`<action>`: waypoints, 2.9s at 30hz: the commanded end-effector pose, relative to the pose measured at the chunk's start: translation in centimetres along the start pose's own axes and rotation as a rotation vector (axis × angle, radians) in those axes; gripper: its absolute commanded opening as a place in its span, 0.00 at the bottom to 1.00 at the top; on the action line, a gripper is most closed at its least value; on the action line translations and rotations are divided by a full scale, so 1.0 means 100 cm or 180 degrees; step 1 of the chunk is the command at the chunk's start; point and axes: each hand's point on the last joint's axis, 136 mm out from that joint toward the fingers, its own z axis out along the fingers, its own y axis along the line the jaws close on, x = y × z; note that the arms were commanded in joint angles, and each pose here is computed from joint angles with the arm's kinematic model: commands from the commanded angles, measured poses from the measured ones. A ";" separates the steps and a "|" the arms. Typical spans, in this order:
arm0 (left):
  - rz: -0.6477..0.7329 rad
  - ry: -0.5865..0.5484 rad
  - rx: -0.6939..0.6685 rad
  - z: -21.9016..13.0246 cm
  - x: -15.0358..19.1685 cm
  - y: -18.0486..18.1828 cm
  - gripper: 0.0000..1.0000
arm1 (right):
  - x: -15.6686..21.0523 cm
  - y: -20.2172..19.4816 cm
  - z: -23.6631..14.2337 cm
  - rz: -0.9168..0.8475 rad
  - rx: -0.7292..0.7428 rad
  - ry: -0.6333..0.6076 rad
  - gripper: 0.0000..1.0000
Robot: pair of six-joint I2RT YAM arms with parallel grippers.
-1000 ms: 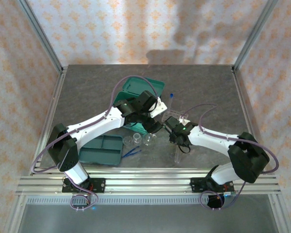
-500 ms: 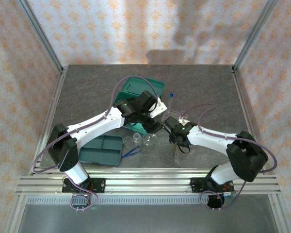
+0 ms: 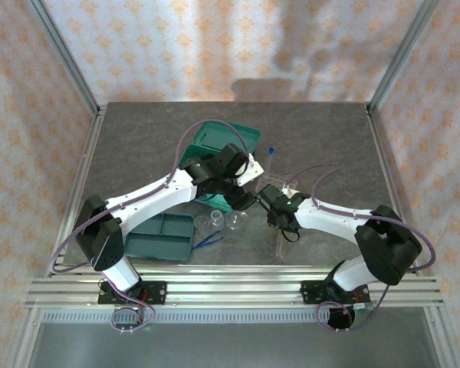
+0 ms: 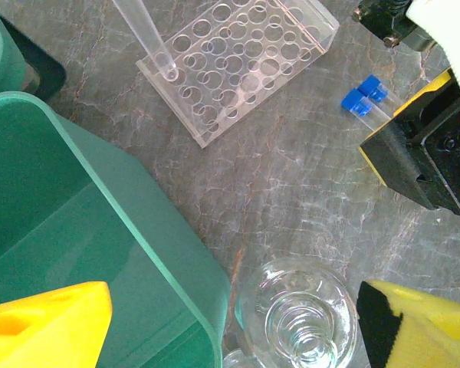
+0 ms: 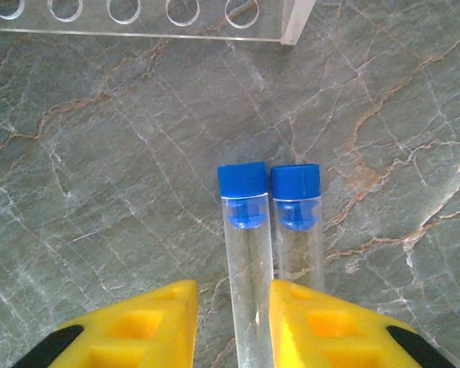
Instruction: Organize the chemistry lab equipment
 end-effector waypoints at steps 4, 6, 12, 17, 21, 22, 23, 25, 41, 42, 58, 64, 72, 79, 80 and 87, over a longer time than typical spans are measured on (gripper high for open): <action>-0.0108 -0.0285 -0.0142 -0.019 -0.019 0.013 0.86 | 0.001 -0.004 0.004 -0.0050 0.0097 -0.0033 0.30; -0.0117 -0.0278 -0.0168 -0.018 -0.018 0.015 0.86 | 0.001 -0.002 0.004 -0.0053 0.0087 -0.0029 0.30; -0.0192 -0.0277 -0.0237 -0.018 -0.018 0.023 0.86 | 0.000 0.001 0.004 -0.0076 0.0063 -0.0014 0.29; -0.0221 -0.0274 -0.0283 -0.018 -0.018 0.028 0.86 | 0.000 0.004 0.006 -0.0095 0.0062 0.0000 0.29; -0.0262 -0.0262 -0.0363 -0.017 -0.018 0.034 0.86 | 0.000 0.006 0.008 -0.0103 0.0060 0.0016 0.28; -0.0274 -0.0256 -0.0384 -0.017 -0.018 0.036 0.86 | 0.000 0.006 0.008 -0.0109 0.0057 0.0022 0.28; -0.0285 -0.0256 -0.0398 -0.017 -0.018 0.038 0.86 | 0.000 0.006 0.008 -0.0114 0.0058 0.0024 0.28; -0.0306 -0.0252 -0.0423 -0.017 -0.017 0.041 0.86 | 0.000 0.007 0.008 -0.0118 0.0065 0.0022 0.28; -0.0345 -0.0254 -0.0444 -0.017 -0.017 0.045 0.86 | 0.000 0.011 0.016 -0.0203 0.0127 0.0060 0.25; -0.0348 -0.0258 -0.0445 -0.018 -0.017 0.045 0.86 | 0.000 0.011 0.017 -0.0210 0.0139 0.0068 0.25; -0.0371 -0.0257 -0.0468 -0.018 -0.017 0.048 0.86 | -0.010 0.011 0.005 -0.0278 0.0116 -0.0075 0.19; -0.0384 -0.0260 -0.0460 -0.018 -0.018 0.048 0.86 | -0.031 0.011 -0.035 -0.0227 -0.0046 -0.0325 0.18; -0.0425 -0.0245 -0.0217 -0.014 -0.019 0.036 0.86 | -0.064 -0.001 -0.096 -0.0082 -0.0161 -0.0799 0.19; -0.0486 -0.0363 0.0519 -0.025 -0.026 -0.004 0.86 | -0.086 -0.003 -0.122 0.0315 -0.0290 -0.1140 0.19; -0.0501 -0.0383 0.0600 -0.027 -0.027 -0.008 0.86 | -0.090 -0.003 -0.127 0.0416 -0.0360 -0.1214 0.19; -0.0600 -0.0461 0.1131 -0.036 -0.033 -0.035 0.86 | -0.111 0.012 -0.153 0.0854 -0.0799 -0.1476 0.19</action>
